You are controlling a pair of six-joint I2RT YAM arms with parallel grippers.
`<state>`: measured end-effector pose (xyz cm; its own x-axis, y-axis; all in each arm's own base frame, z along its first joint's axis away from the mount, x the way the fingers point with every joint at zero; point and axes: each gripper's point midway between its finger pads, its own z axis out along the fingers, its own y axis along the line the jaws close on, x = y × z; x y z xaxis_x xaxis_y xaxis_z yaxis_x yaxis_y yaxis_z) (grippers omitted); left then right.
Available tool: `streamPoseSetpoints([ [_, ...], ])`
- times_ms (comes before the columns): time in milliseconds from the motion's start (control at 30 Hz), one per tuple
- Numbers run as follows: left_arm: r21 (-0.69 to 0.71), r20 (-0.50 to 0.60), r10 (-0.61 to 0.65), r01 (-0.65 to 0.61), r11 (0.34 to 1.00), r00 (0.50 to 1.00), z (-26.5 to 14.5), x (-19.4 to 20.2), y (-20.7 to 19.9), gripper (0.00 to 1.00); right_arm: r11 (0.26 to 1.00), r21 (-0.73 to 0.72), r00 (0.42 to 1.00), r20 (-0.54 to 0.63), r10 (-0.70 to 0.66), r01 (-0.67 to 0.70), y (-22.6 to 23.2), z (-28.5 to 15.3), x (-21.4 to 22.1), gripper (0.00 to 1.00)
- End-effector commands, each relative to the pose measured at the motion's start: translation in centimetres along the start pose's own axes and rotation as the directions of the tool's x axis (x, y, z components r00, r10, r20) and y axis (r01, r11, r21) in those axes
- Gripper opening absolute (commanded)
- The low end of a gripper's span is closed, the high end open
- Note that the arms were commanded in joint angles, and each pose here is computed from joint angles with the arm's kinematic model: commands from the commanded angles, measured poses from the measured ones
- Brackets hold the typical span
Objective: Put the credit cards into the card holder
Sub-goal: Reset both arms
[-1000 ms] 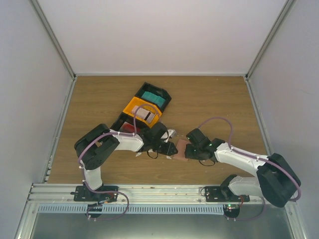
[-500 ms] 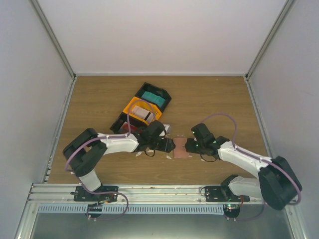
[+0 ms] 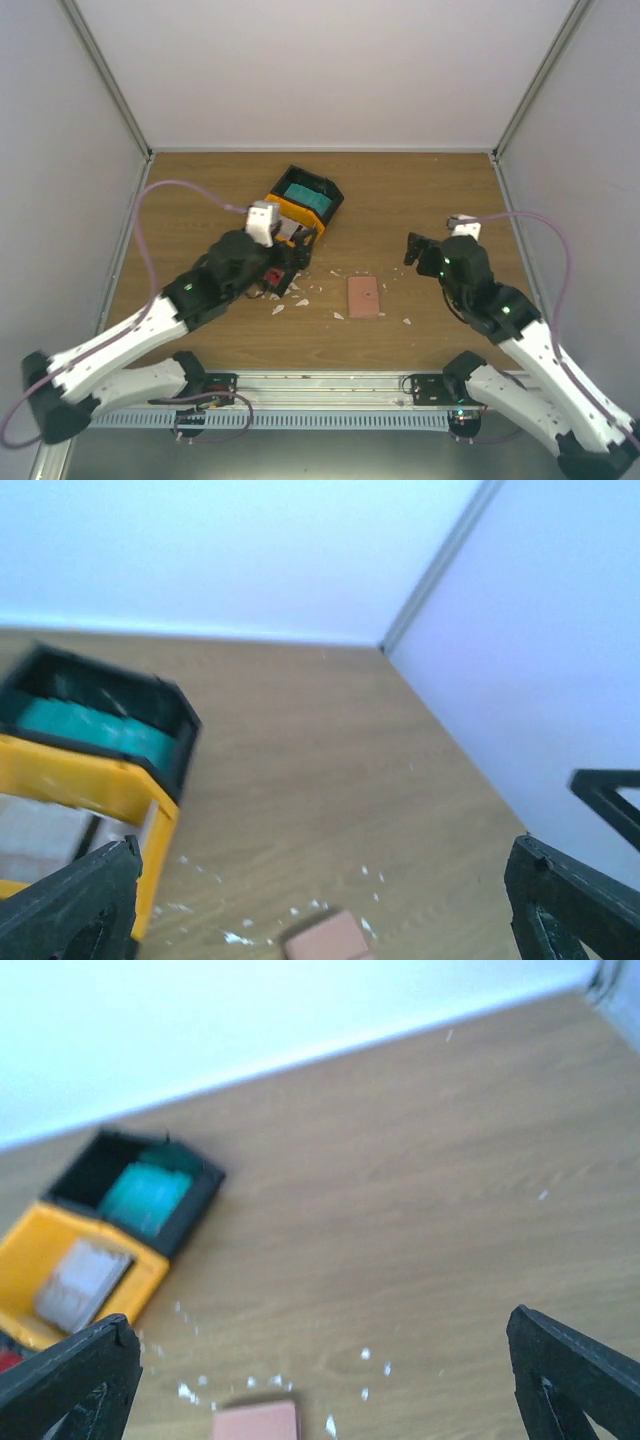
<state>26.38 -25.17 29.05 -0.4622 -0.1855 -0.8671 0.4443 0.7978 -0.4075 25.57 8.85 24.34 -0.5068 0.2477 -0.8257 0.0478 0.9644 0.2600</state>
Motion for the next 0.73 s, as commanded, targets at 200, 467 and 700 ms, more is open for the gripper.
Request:
streamPoseSetpoints([
  [200, -0.226, 0.320, -0.005, 0.081, 0.971, 0.947, -12.7, -6.9, 5.9, 0.99, 0.972, 0.200, 0.947, 0.316, 0.058, -0.127, -6.6, -8.4, -6.9, 1.00],
  [467, -0.282, 0.383, 0.031, 0.085, 0.956, 0.923, -17.3, -8.1, 7.8, 0.99, 0.954, 0.215, 0.893, 0.440, 0.098, -0.211, -9.1, -12.1, -8.4, 1.00],
  [700, -0.279, 0.400, 0.037, 0.083, 0.957, 0.916, -17.9, -8.2, 8.0, 0.99, 0.954, 0.193, 0.876, 0.468, 0.118, -0.231, -9.3, -12.6, -8.5, 1.00],
])
